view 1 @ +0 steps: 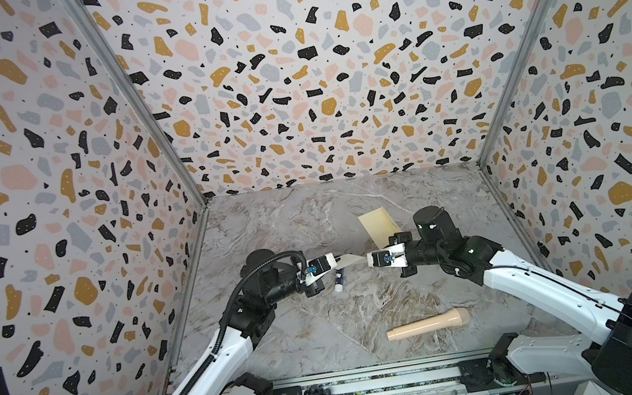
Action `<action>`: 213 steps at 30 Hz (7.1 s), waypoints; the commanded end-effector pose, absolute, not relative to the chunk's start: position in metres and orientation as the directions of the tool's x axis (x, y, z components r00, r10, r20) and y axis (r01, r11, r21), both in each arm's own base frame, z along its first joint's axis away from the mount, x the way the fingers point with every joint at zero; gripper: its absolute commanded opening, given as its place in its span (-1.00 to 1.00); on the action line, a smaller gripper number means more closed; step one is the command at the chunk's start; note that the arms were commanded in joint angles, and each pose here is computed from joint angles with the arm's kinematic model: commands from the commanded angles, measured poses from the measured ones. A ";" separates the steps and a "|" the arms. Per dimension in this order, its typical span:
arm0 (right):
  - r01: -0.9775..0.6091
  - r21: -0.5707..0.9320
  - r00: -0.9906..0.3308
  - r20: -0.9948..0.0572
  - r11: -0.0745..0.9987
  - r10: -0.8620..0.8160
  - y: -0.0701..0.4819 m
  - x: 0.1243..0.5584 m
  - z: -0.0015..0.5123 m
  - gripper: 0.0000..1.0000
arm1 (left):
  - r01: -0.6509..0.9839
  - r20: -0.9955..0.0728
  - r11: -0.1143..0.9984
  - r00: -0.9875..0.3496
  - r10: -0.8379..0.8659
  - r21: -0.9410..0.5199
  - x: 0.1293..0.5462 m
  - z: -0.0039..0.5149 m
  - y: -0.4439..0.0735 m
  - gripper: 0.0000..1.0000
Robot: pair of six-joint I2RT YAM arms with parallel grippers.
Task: Place the letter into the envelope and seal it
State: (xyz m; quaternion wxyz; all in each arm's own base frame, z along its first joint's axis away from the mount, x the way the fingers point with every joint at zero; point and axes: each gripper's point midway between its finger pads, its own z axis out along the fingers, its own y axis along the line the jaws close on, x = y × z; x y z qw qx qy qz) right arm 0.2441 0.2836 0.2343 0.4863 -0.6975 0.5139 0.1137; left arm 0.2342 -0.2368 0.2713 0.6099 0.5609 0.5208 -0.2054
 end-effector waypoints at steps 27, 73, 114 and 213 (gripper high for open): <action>-0.780 -0.609 0.354 -0.618 0.143 -0.702 0.246 0.270 0.226 -0.28 | 0.801 -0.862 0.335 0.413 0.292 0.497 0.237 0.294 -0.234 -1.00; -0.962 -0.154 0.163 -0.986 0.227 0.025 0.330 0.245 0.386 0.04 | 0.888 -0.936 0.427 0.282 -0.212 0.171 0.229 0.376 -0.234 -1.00; -0.950 -0.309 0.237 -0.805 0.044 -0.543 0.314 0.237 0.268 -1.00 | 0.871 -0.886 0.197 0.408 0.220 0.450 0.215 0.318 -0.249 0.58; -0.934 -0.309 0.232 -0.905 0.179 -0.356 0.299 0.251 0.312 0.17 | 0.782 -0.881 0.405 0.421 0.218 0.474 0.243 0.321 -0.240 -1.00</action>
